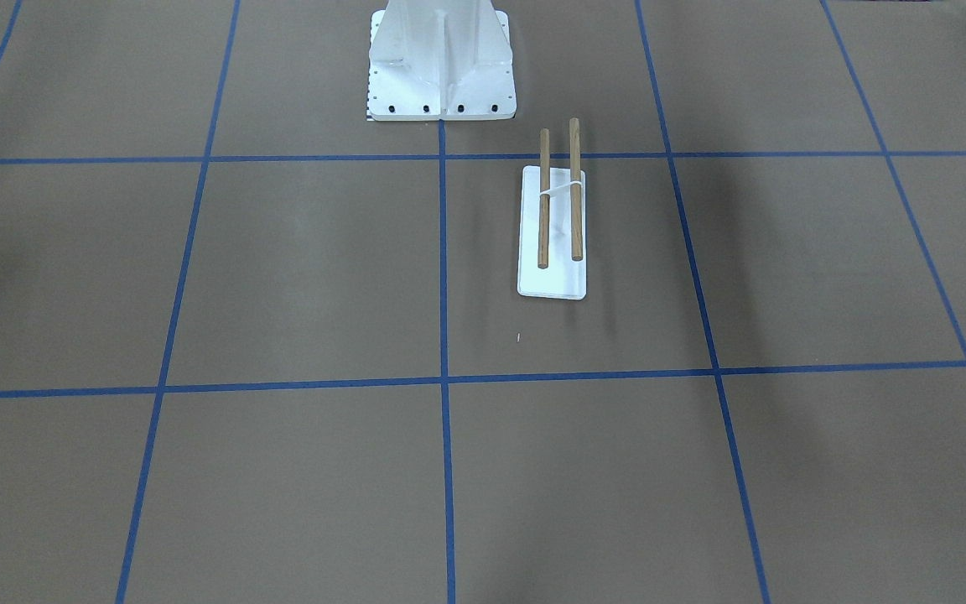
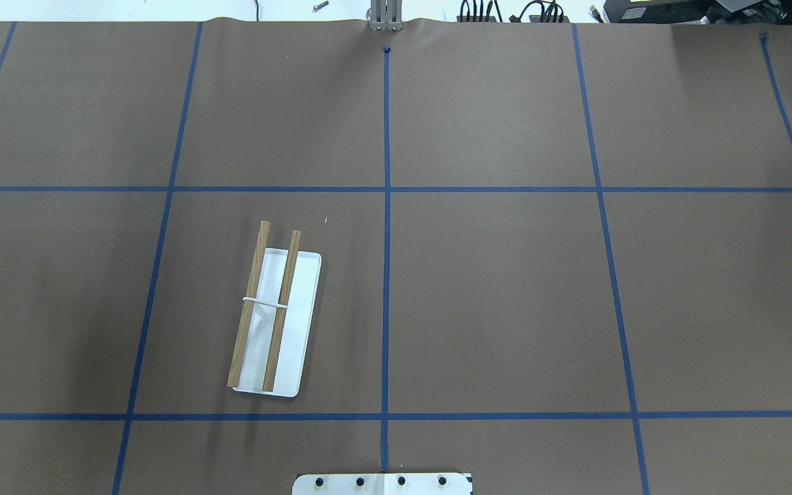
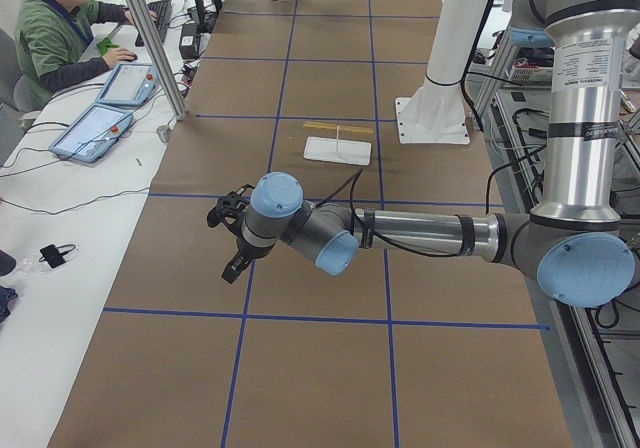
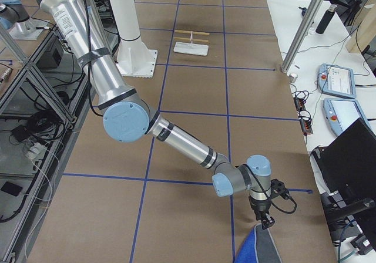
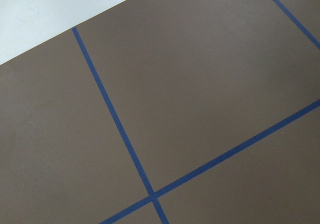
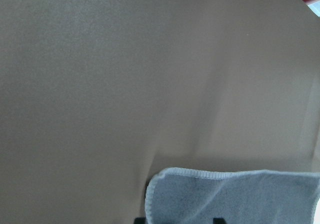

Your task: Hang towel on rack

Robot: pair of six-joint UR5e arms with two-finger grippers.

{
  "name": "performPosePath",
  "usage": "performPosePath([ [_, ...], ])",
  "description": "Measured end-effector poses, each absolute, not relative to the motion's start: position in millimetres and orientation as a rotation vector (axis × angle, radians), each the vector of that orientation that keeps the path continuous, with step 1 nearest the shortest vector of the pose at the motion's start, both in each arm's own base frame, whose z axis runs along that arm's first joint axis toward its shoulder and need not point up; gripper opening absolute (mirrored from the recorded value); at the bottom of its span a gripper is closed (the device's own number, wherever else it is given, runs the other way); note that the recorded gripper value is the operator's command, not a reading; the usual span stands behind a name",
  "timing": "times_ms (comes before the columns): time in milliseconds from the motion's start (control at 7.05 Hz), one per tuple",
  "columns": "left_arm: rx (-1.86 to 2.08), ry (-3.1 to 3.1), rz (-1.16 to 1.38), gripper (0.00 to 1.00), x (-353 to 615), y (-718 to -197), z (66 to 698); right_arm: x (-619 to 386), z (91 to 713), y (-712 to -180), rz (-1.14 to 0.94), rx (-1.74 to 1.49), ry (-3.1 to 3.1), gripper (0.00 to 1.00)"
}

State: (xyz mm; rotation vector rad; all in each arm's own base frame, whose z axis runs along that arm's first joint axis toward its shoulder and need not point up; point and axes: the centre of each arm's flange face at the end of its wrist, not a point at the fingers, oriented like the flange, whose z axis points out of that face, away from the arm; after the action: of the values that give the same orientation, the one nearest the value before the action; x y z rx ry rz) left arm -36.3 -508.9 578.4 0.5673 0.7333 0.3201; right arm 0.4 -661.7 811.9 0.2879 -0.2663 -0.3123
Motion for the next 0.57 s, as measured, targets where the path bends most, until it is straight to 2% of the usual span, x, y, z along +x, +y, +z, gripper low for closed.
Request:
performPosePath([
  [284,0.567,0.732,0.319,0.98,-36.4,-509.0,578.7,-9.2,821.4,-653.9,-0.328,0.279,-0.229,0.94],
  [568,0.568,0.731,0.319,0.98,-36.5,-509.0,578.7,-17.0,832.0,-643.5,-0.349,0.266,-0.213,0.85],
])
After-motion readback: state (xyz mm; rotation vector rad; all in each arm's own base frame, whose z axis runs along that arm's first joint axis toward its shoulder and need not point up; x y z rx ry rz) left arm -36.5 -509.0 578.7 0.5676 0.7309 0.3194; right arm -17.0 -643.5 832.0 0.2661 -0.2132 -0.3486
